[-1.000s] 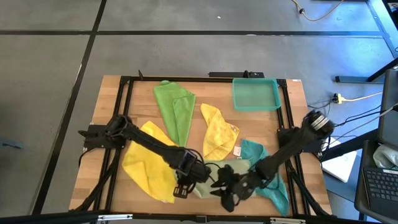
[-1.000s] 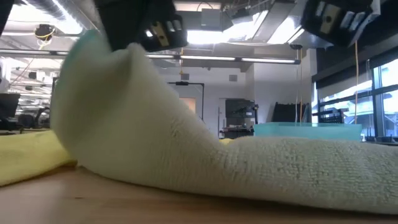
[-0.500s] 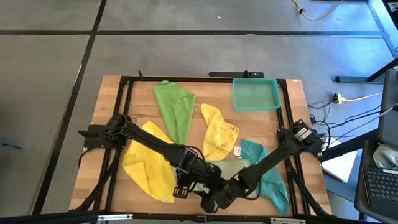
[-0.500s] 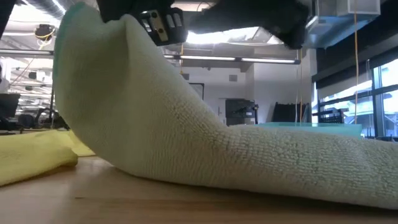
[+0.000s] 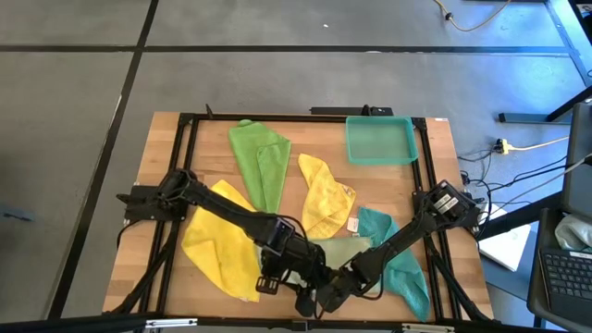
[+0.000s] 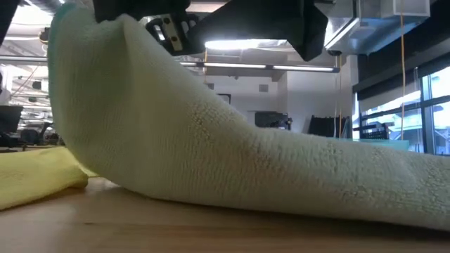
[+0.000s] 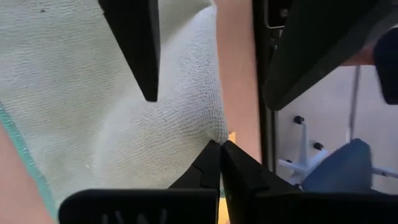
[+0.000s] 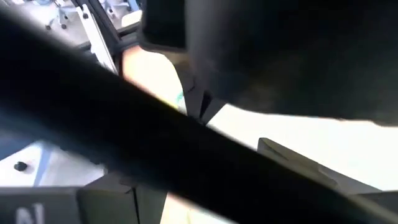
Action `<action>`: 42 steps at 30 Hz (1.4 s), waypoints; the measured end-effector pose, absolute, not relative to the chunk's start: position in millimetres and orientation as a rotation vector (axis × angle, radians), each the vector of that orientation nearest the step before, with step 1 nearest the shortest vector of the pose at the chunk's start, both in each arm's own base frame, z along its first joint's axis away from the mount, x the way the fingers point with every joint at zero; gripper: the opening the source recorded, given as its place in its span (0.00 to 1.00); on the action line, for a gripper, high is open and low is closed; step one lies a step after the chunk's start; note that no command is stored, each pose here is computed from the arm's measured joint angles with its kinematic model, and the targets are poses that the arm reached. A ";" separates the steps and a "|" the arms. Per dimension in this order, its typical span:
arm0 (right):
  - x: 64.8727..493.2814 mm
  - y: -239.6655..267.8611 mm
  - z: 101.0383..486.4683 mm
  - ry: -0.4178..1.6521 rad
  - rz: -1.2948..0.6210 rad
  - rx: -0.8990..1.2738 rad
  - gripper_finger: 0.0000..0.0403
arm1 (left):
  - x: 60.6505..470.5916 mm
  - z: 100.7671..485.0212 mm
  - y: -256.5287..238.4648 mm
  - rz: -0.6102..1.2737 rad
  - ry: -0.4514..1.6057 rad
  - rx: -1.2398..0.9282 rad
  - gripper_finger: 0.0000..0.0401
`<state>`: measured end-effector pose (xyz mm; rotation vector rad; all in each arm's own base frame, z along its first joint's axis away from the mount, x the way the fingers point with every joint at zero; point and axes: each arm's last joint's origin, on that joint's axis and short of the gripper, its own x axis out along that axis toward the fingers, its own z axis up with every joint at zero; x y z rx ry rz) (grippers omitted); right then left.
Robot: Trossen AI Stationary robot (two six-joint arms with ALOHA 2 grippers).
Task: Fold microfiber towels
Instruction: Fold the light green microfiber cloth
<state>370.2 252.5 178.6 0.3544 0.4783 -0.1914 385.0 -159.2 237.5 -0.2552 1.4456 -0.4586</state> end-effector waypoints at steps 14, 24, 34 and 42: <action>336.8 270.7 211.0 0.432 -0.197 0.213 0.59 | 387.0 250.2 -142.9 -0.639 1.408 -0.306 0.00; 316.7 277.0 223.1 0.448 -0.206 0.184 0.59 | 394.0 249.6 -132.6 -0.502 1.380 -0.310 0.00; 329.8 272.6 199.5 0.460 -0.263 0.123 0.59 | 400.6 252.2 -123.8 -0.538 1.352 -0.422 0.00; 353.0 257.3 193.2 0.419 -0.295 0.154 0.59 | 400.6 252.7 -124.6 -0.537 1.363 -0.466 0.00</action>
